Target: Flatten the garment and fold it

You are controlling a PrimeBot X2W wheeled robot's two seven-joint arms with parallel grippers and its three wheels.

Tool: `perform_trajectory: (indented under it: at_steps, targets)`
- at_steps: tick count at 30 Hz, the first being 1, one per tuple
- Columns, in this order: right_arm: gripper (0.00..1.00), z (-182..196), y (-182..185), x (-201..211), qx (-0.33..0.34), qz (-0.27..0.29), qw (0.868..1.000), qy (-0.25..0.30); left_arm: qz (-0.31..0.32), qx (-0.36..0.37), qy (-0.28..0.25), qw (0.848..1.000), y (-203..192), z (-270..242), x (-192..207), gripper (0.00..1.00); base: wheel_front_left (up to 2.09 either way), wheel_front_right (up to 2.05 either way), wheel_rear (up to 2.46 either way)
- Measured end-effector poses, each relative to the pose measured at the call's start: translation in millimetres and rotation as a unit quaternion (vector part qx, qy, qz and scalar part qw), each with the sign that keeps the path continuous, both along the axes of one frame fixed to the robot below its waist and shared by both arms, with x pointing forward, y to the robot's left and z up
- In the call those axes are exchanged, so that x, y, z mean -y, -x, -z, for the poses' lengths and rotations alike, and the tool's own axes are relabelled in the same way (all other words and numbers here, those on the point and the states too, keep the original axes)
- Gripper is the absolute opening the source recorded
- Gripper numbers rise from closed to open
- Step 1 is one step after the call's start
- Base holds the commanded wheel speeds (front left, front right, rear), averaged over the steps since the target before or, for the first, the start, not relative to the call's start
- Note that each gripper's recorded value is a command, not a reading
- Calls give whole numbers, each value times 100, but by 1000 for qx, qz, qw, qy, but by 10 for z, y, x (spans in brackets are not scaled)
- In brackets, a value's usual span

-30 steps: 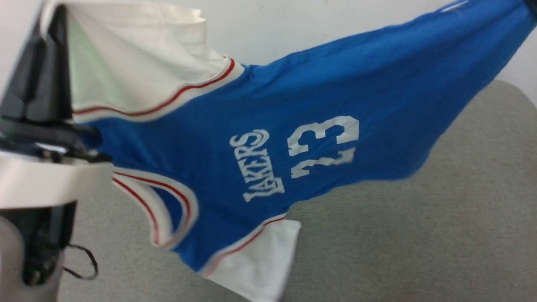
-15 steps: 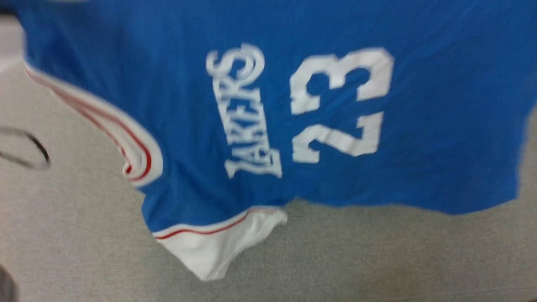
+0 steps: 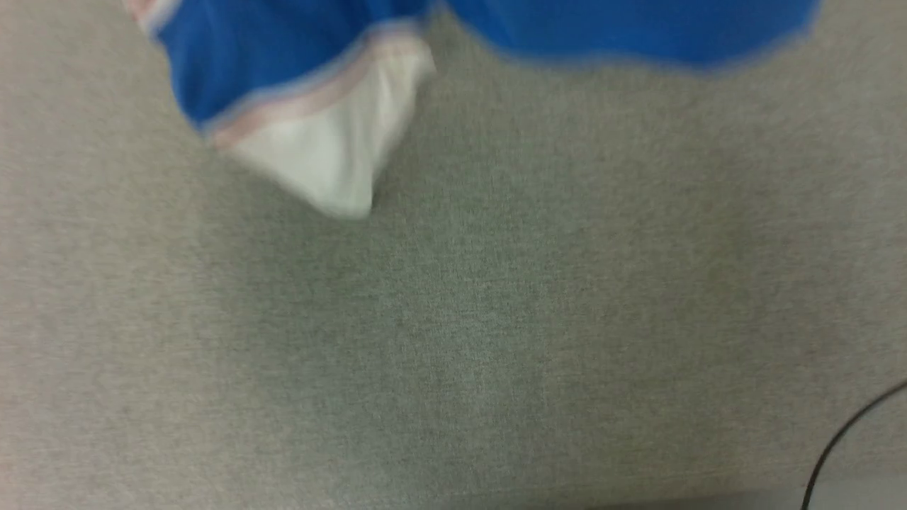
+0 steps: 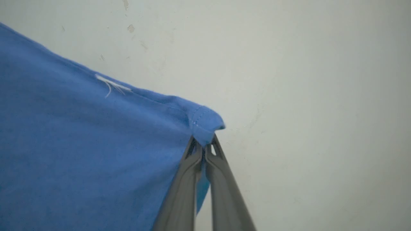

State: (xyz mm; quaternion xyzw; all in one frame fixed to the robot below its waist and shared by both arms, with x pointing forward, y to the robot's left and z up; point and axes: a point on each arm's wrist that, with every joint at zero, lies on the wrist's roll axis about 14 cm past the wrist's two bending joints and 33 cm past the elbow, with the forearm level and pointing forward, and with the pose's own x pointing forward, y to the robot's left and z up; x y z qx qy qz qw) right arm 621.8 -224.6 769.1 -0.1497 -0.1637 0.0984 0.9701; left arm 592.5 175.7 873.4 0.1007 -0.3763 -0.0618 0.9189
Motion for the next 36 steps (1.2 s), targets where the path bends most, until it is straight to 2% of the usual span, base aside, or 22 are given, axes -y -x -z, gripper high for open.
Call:
perform_trajectory:
  at_steps: [6, 12, 16, 21, 24, 29, 33, 36]
  targets:
    - [0, 410, -548, -68, -26, 9, 1000, 8, -16, 14, 5, 1000, -488, 87, -71, 0, 0, 0, 0]
    - [0, 740, -903, -29, -27, 23, 999, 23, -17, 26, 0, 1000, -818, 327, -22, 0, 0, 0, 0]
    - [0, 1164, -1074, -106, -51, 14, 998, 16, -17, -15, -13, 1000, -1075, 796, -10, 0, 0, 0, 0]
    - [0, 1895, -1104, -263, -104, -5, 995, 4, -11, -115, -12, 993, -1227, 1796, -39, 0, 0, 0, 0]
    - [0, 2300, -964, -335, -135, -16, 991, -2, -1, -185, -22, 982, -1110, 2473, 16, 0, 0, 0, 0]
    - [0, 2859, -526, -458, -194, -41, 980, -1, 19, -277, -11, 961, -584, 3283, 138, 0, 0, 0, 0]
    - [0, 3213, -34, -502, -246, -57, 968, 7, 17, -361, -4, 932, 14, 3843, 96, 0, 0, 0, 0]
    - [0, 3363, 340, -503, -276, -68, 959, 19, 10, -412, 4, 911, 478, 4076, 38, 0, 0, 0, 0]
